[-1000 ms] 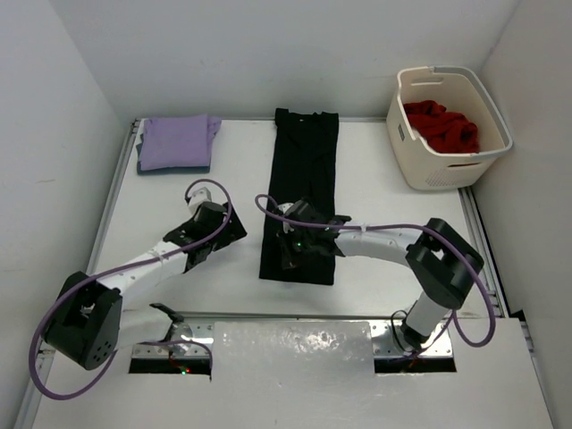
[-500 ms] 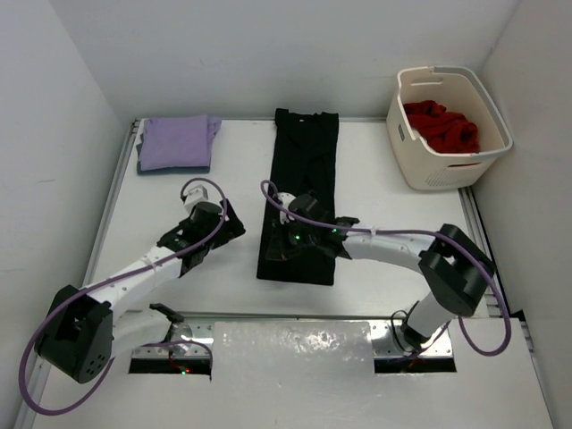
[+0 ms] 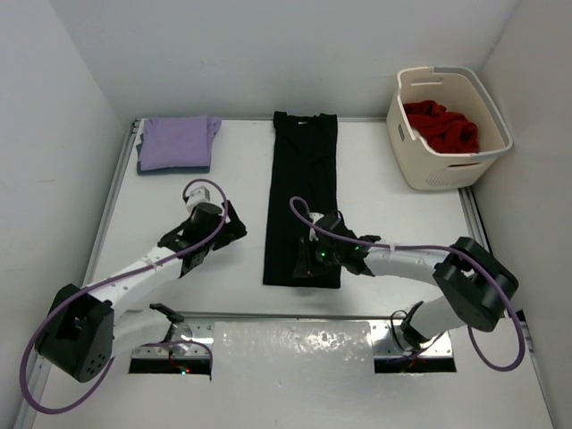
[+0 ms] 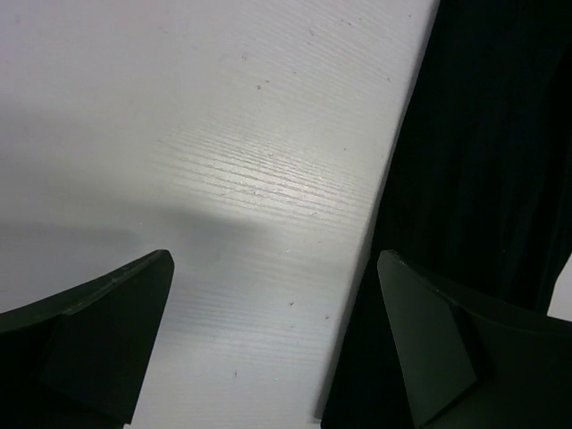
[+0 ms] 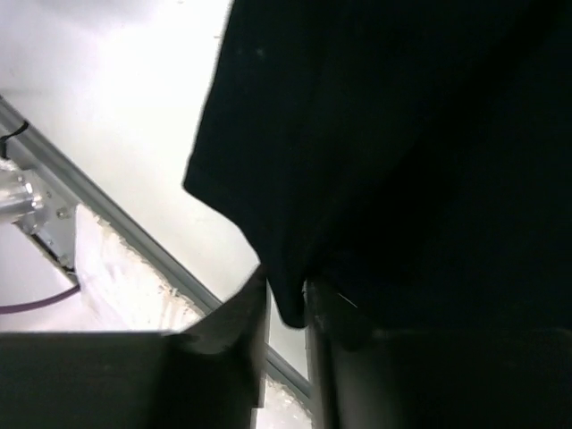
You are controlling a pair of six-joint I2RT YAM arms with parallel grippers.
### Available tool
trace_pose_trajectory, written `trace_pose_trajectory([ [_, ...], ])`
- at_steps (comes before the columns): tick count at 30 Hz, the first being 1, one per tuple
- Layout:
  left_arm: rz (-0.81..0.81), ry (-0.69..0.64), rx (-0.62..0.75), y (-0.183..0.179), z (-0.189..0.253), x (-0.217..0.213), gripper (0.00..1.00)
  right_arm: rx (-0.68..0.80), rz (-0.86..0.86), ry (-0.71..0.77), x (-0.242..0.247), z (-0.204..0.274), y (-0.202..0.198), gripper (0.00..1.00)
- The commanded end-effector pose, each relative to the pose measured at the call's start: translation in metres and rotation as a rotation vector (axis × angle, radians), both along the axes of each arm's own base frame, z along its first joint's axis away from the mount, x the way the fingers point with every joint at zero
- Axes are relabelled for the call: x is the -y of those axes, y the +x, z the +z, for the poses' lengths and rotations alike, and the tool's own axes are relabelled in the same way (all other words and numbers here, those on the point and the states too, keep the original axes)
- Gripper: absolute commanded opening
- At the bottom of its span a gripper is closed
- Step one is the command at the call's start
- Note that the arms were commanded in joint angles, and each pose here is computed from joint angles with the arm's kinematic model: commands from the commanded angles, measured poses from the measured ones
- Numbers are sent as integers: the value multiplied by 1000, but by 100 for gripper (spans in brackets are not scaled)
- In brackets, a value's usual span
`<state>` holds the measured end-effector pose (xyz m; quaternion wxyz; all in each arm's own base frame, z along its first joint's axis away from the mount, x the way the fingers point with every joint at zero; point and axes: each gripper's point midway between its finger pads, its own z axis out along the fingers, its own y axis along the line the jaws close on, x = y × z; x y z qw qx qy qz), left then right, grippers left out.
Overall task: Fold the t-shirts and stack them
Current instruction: Grab the bottom of the folded rectangular tshirt with both arms
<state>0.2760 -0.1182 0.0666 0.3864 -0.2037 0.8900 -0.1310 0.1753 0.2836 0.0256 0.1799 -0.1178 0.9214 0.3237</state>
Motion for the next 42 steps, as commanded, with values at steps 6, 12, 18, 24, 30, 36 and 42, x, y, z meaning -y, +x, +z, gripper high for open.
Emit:
trace_pose_trajectory([
  [6, -51, -41, 29, 5, 7, 12, 100, 71, -23, -94, 20, 26, 9, 52],
  [12, -116, -37, 16, -7, 10, 30, 100, 181, -22, -188, 50, 47, 10, 95],
  [18, -313, -43, -54, -50, -8, 69, 100, 184, -82, -284, 87, 29, -1, 99],
  [24, -427, -81, -179, -94, -53, 77, 99, 114, -216, -312, 126, -3, -7, 99],
  [30, -513, -135, -157, -101, -57, 97, 86, 87, -218, -208, 114, -16, -5, 93],
  [36, -561, -120, -185, -112, -66, 107, 72, 42, -222, -147, 107, -25, -13, 77],
  [42, -547, -55, -225, -117, -79, 102, 36, 38, -239, -134, 108, -31, -15, 49],
])
